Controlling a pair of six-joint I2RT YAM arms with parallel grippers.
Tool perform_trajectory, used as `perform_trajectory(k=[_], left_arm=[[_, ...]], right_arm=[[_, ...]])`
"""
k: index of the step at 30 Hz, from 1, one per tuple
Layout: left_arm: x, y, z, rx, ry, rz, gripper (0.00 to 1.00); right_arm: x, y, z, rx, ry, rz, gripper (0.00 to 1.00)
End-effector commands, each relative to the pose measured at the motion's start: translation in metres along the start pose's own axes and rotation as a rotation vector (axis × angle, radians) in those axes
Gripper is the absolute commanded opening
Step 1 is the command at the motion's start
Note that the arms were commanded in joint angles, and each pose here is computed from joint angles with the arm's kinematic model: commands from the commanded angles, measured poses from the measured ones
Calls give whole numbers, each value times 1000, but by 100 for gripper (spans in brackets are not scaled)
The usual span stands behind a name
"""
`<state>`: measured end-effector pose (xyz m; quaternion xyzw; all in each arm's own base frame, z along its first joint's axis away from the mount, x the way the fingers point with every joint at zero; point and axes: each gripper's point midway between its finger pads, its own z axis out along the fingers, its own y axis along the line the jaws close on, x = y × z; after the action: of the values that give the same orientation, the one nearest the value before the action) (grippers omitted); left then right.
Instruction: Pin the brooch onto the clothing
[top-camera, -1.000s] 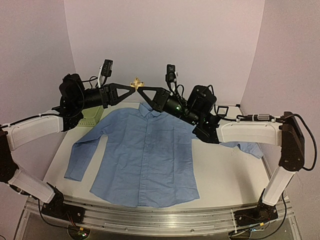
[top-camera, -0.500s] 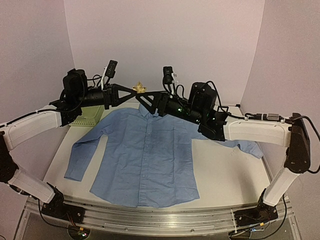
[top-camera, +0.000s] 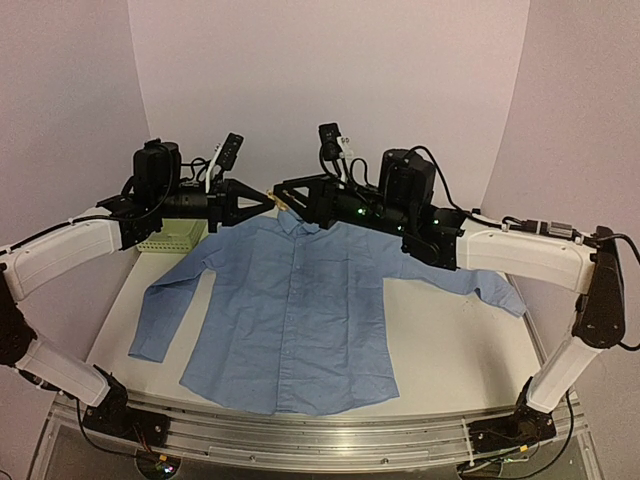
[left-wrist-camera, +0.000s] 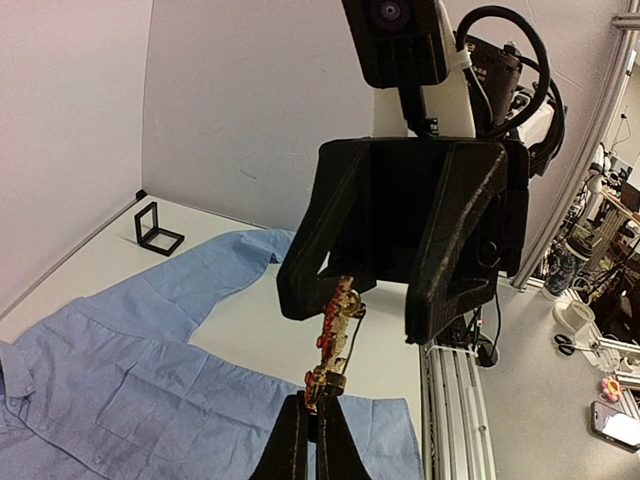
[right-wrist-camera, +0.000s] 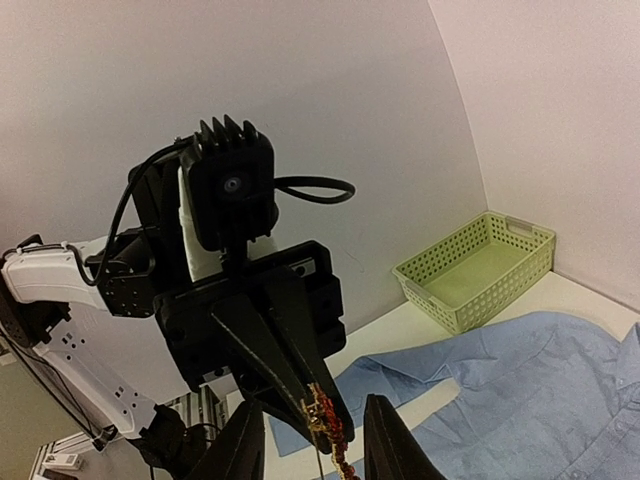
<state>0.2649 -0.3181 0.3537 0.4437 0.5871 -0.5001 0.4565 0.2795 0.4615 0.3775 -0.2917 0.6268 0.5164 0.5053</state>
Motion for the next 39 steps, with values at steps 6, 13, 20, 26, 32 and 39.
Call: perform_trajectory(k=[6,13,20,26,32,39], left_arm=[[-34,-21,-6,44,-54,112,0],[-34,-25,-5,58,-55,122,0],[-39,-31,-6,74,-70,148,0],[-43,-43,-8,114,-81,196,0],[-38,-41,-6,103,-65,182,0],[-14,7,-2,-126,47,136,0]], right_arm=[[-3,-2,-1,20,5,-28,31],[-5,-6,-1,44,5,-42,17],[-1,-18,-1,106,24,-46,12],[0,-32,-1,184,29,-41,10],[2,-23,2,130,53,-49,16],[-2,1,-13,37,65,-64,31]])
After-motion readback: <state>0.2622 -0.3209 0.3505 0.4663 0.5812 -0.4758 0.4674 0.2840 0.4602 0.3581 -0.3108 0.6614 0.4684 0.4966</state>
